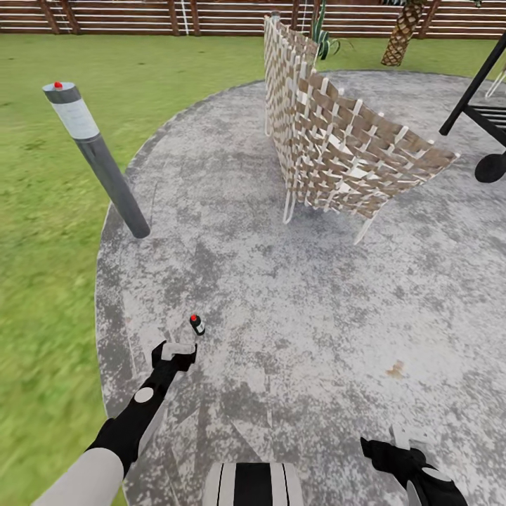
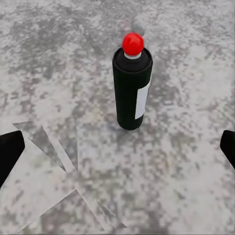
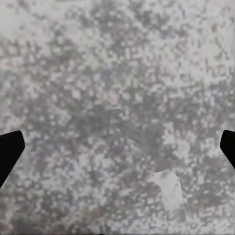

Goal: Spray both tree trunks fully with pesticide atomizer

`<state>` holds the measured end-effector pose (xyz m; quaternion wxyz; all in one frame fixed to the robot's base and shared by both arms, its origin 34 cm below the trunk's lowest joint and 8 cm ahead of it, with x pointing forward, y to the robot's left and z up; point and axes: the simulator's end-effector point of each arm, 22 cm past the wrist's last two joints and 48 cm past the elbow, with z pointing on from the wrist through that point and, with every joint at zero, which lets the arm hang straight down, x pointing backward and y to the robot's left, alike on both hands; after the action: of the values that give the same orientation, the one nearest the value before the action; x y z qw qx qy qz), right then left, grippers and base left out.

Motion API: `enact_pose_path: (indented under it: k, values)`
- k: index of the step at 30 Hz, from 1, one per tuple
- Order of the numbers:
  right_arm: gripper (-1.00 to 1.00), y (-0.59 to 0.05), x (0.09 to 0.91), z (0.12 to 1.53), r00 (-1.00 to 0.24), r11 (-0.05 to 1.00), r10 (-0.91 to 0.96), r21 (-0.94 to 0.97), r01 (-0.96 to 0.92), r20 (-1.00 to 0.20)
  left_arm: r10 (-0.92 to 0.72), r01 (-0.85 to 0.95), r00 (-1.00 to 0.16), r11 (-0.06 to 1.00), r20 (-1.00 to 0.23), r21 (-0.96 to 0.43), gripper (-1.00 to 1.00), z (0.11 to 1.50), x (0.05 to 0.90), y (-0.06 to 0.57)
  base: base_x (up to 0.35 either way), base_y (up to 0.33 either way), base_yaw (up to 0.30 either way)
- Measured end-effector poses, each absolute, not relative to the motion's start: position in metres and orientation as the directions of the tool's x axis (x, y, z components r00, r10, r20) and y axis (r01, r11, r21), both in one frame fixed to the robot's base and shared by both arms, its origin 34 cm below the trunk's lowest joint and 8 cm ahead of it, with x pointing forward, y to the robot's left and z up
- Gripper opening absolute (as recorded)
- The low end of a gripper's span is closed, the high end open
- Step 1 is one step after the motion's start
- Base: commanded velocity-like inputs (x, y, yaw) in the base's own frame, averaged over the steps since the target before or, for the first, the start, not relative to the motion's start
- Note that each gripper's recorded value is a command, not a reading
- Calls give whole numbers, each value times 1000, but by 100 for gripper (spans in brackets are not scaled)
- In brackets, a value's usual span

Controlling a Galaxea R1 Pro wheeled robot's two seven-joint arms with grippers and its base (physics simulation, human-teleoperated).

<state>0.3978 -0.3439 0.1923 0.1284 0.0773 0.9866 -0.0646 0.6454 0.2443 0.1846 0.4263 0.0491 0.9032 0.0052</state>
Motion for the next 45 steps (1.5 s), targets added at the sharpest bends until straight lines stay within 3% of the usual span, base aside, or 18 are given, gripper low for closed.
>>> enact_pose_path:
  k: [20,45]
  values:
    - [100,-343,398,192,-955,980,135,-107,168,-263,95,86,-632,995,-769,52,100,185,645,244,147,0,-75]
    - [100,-344,373,168,-972,979,137,-121,162,-189,93,87,-687,995,-721,46,100,141,620,245,5,0,0]
